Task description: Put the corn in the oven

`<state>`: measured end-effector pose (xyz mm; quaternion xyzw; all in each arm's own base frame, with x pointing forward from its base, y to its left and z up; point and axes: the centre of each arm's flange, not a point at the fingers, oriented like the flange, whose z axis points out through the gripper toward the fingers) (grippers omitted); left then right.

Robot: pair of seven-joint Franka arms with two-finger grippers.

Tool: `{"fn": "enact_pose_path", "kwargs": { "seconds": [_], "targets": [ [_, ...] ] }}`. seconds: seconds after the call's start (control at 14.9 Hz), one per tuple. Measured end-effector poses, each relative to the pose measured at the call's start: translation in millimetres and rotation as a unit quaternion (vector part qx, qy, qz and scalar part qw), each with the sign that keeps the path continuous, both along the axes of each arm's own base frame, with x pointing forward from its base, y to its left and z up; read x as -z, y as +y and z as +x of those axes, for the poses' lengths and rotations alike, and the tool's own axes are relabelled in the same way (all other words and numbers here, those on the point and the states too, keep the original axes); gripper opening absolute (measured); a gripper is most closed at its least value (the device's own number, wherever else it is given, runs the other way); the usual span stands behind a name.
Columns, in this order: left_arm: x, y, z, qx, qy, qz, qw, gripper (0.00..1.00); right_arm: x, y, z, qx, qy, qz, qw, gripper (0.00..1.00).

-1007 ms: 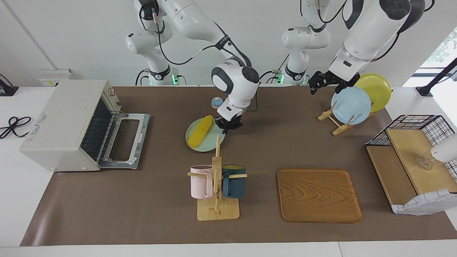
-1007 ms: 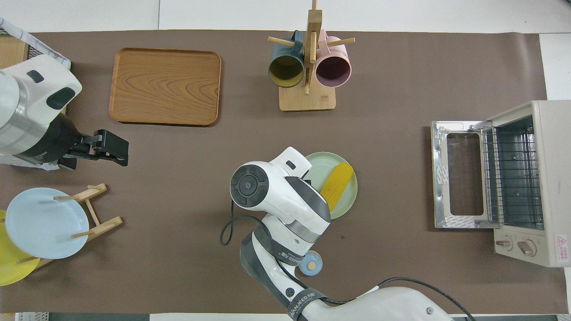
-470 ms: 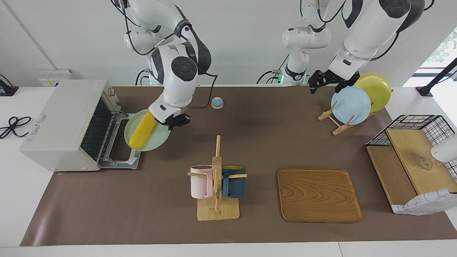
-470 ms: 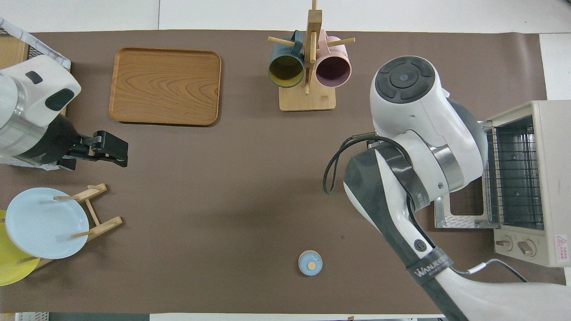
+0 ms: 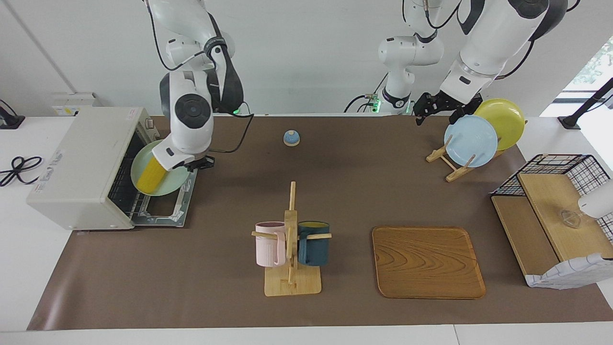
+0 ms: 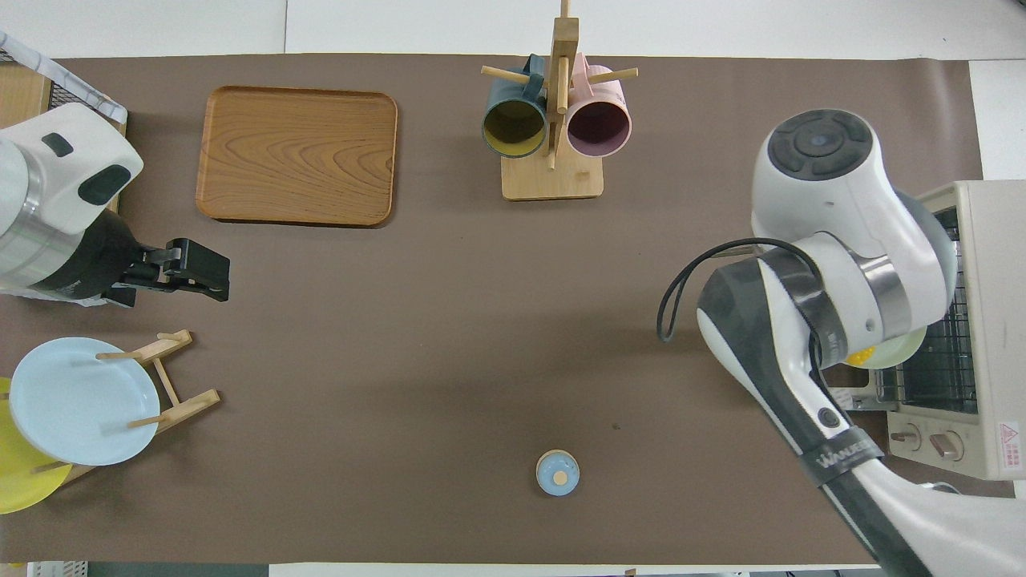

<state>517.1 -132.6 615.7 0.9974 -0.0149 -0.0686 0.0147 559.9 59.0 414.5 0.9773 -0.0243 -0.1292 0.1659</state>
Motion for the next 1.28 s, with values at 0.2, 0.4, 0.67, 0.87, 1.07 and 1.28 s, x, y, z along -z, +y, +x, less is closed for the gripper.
{"fn": "enact_pose_path", "kwargs": {
  "seconds": [0.2, 0.4, 0.67, 0.87, 1.07, 1.28],
  "targets": [
    [0.1, 1.2, 0.8, 0.002, -0.003, 0.006, 1.000, 1.00, 20.8, -37.5, -9.1, 0.007, 0.001, 0.011, 1.000, 0.03],
    [0.1, 5.2, 2.0, 0.010, -0.009, 0.023, 1.000, 1.00, 28.0, -64.4, -16.4, 0.000, 0.010, 0.021, 1.000, 0.03],
    [0.0, 5.0, 2.1, 0.010, -0.010, 0.023, 1.000, 1.00, 29.9, -78.3, -21.3, -0.005, 0.007, 0.027, 1.000, 0.03],
    [-0.3, 3.9, 1.9, 0.011, -0.010, 0.023, 1.000, 1.00, 41.9, -87.9, -25.3, -0.017, -0.009, 0.035, 0.999, 0.03],
    [-0.4, 3.6, 2.0, 0.011, -0.011, 0.023, 1.000, 1.00, 48.3, -99.9, -30.7, -0.023, -0.010, 0.041, 0.999, 0.03],
    [-0.4, 2.2, 1.7, 0.013, -0.011, 0.022, 1.000, 1.00, 48.0, -106.3, -33.2, -0.019, -0.010, 0.041, 0.999, 0.03]
  ]
}}
